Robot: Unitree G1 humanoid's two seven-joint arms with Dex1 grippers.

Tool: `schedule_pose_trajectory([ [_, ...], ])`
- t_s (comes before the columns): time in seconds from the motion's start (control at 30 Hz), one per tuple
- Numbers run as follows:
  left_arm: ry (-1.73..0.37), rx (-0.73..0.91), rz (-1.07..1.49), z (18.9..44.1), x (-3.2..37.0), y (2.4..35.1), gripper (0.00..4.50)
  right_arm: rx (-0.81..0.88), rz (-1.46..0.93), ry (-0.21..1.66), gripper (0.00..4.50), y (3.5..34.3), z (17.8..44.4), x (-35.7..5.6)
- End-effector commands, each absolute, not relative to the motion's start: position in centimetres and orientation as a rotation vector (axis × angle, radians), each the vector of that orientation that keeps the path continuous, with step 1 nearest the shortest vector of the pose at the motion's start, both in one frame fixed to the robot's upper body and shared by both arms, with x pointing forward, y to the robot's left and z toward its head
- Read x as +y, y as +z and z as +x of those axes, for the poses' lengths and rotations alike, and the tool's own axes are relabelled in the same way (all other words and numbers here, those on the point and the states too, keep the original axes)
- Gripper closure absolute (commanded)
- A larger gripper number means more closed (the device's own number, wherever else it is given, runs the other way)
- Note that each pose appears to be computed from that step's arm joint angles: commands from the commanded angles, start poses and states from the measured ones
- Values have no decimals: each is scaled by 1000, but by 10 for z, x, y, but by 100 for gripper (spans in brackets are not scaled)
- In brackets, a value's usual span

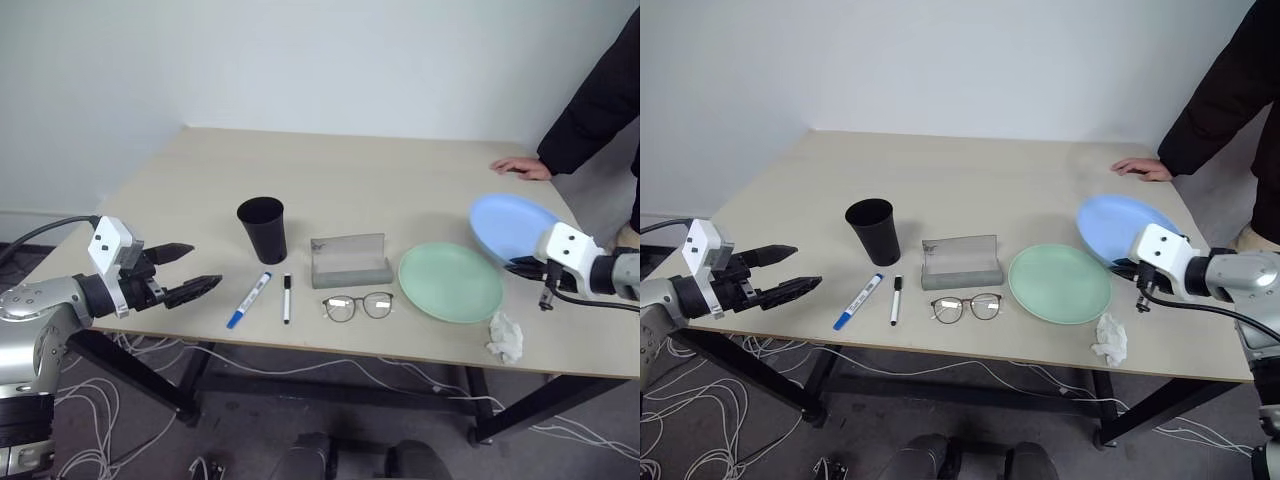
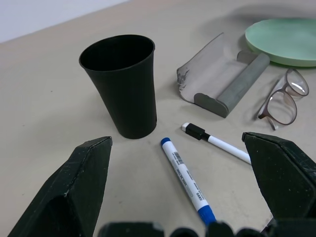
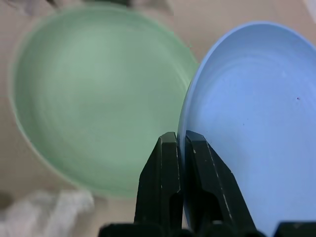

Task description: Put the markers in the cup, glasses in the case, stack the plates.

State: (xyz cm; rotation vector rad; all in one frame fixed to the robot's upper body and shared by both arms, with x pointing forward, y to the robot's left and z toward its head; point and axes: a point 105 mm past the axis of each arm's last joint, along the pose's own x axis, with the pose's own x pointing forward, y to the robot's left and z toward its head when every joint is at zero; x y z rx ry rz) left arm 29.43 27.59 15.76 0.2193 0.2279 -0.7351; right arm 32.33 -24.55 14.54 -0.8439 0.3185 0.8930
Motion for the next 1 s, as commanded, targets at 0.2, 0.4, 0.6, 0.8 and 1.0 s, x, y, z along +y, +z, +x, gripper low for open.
schedule_pose_trajectory([
  [0.2, -727, 186, 247, 296, 274, 169, 0, 287, -850, 1149, 446, 125, 297, -191],
  [0.4, -716, 187, 247, 293, 274, 167, 0, 326, -853, 1154, 446, 115, 294, -194],
  [0.6, -712, 187, 243, 292, 274, 167, 0, 347, -853, 1157, 446, 109, 294, -198],
  [0.8, -711, 185, 241, 292, 273, 167, 0, 360, -837, 1166, 446, 102, 293, -199],
  [1.0, -711, 184, 242, 293, 273, 168, 0, 346, -791, 1176, 274, 108, 290, -195],
])
